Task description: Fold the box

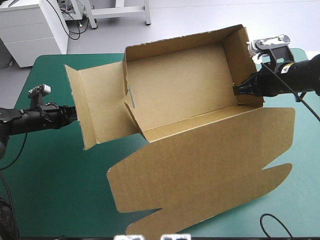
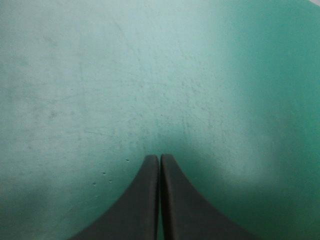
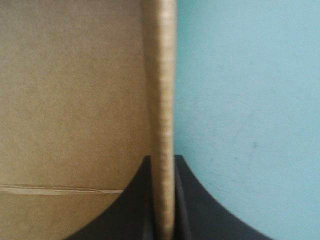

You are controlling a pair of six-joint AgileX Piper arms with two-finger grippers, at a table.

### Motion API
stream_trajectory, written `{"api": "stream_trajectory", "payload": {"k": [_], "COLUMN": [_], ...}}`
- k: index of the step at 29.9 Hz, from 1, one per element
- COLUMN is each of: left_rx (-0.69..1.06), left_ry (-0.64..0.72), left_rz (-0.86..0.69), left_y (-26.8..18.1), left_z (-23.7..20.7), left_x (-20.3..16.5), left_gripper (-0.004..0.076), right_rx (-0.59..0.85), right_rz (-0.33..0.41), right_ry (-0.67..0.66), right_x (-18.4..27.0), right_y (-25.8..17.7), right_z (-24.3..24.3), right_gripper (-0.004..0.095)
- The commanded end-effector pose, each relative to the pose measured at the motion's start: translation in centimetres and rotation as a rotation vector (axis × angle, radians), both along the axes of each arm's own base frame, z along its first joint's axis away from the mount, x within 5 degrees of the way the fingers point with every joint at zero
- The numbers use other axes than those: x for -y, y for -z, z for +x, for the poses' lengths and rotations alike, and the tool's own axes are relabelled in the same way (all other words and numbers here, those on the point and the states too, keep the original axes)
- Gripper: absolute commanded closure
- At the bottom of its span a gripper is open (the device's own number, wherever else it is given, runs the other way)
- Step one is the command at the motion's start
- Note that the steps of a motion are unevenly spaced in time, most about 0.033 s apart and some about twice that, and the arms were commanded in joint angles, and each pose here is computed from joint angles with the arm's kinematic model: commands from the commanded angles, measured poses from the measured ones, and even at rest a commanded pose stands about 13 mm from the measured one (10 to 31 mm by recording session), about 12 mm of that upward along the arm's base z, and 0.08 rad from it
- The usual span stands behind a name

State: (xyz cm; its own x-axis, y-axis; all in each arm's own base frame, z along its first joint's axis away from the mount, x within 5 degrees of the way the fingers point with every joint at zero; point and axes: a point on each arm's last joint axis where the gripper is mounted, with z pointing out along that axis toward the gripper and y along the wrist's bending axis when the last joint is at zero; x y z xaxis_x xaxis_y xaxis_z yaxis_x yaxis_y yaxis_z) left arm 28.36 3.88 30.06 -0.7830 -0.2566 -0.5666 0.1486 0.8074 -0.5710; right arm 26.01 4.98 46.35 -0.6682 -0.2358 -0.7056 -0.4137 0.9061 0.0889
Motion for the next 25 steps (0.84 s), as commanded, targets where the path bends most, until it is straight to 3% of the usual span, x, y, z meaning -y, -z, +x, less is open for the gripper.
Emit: {"api": "stream_trajectory", "payload": {"k": [1,7,13,18,25], "left_rx": [0.053,0.048,0.034,0.027,0.055], "left_ry": [0.007,0.087,0.218,0.274,0.245], "left_rz": [-0.132,-0.294,-0.305,-0.297,-0.244], "left_y": [-1.6,-1.9,-2.0,-1.9,-2.2], "left_z": [0.6,1.1,1.0,0.8,0.8], "left_x": [0.7,2.9,7.1,9.0,9.0], "left_gripper": [0.0731,0.0731,0.0731,0.0731,0.0731], "right_rx": [0.051,0.033,-0.002,-0.032,-0.052], "right_rz": [0.117,0.157,0.167,0.137,0.07], "right_ry": [-0.059,-0.086,-0.097,-0.098,-0.056], "right_x": [-0.9,-1.5,-2.7,-3.9,-4.0], "right_y": [-1.6,-0.5,1.3,2.9,4.0], "right_z": [-0.9,1.0,3.5,5.1,6.0], "right_gripper": [0.0927,0.0927,0.0925,0.0925,0.0925]}}
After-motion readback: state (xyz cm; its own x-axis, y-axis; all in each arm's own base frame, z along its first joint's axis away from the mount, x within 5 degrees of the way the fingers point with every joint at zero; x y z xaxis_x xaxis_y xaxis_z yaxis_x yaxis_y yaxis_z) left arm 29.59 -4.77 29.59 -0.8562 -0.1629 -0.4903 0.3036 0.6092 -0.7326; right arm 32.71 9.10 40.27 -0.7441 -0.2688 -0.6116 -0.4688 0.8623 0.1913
